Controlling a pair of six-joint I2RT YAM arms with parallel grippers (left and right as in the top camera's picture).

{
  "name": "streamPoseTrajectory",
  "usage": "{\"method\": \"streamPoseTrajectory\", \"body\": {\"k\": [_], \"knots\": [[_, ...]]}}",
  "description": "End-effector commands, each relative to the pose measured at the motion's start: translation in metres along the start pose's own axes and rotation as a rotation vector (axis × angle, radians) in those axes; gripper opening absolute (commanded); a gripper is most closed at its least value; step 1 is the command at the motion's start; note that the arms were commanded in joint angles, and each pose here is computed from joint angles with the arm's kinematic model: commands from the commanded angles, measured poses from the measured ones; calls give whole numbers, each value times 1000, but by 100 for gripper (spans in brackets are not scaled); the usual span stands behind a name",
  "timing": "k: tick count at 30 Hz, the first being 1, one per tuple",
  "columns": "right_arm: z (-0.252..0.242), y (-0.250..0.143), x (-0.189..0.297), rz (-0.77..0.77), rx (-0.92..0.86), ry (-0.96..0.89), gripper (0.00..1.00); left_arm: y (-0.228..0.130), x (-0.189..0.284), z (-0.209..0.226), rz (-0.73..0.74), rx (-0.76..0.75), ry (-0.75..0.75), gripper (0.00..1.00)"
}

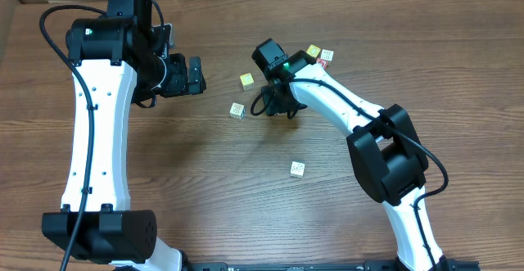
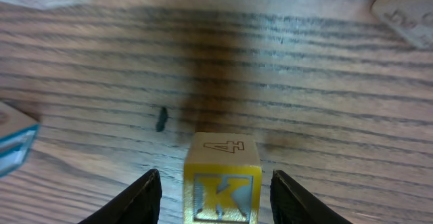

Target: Flip 3 blocks

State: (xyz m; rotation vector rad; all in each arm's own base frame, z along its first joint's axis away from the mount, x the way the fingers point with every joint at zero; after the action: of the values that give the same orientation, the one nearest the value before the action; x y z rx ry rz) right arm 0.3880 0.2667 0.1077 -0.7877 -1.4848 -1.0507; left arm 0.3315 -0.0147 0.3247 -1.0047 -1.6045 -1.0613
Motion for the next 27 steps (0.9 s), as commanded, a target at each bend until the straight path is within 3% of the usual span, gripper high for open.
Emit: {"method": "streamPoseTrajectory", "body": {"k": [1,20,23,27], "knots": [[0,-1,-5,10,24,-2,54,4,2,1,-13,14,4,100],[-1,4,-6,-29,-60,-25,49,4,2,1,-13,14,4,100],[-1,4,-6,-28,-60,-25,40,4,2,1,-13,14,4,100],[-2,1,-6,-15,-60,-27,39,4,2,1,-13,14,4,100]]}}
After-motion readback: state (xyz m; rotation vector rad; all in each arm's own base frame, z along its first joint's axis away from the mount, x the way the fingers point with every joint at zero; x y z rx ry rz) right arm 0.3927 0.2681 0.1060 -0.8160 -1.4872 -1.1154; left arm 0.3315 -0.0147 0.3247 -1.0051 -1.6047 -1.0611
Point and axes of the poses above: each gripper's point midway between its finger pads, its own x axis back along the fingers, its own z axis along the line the jaws close on, y = z × x, the point moved 9 cm from there along x, back along the fingers, and after that the axes turned 10 degrees about x, right-handed, at the moved point
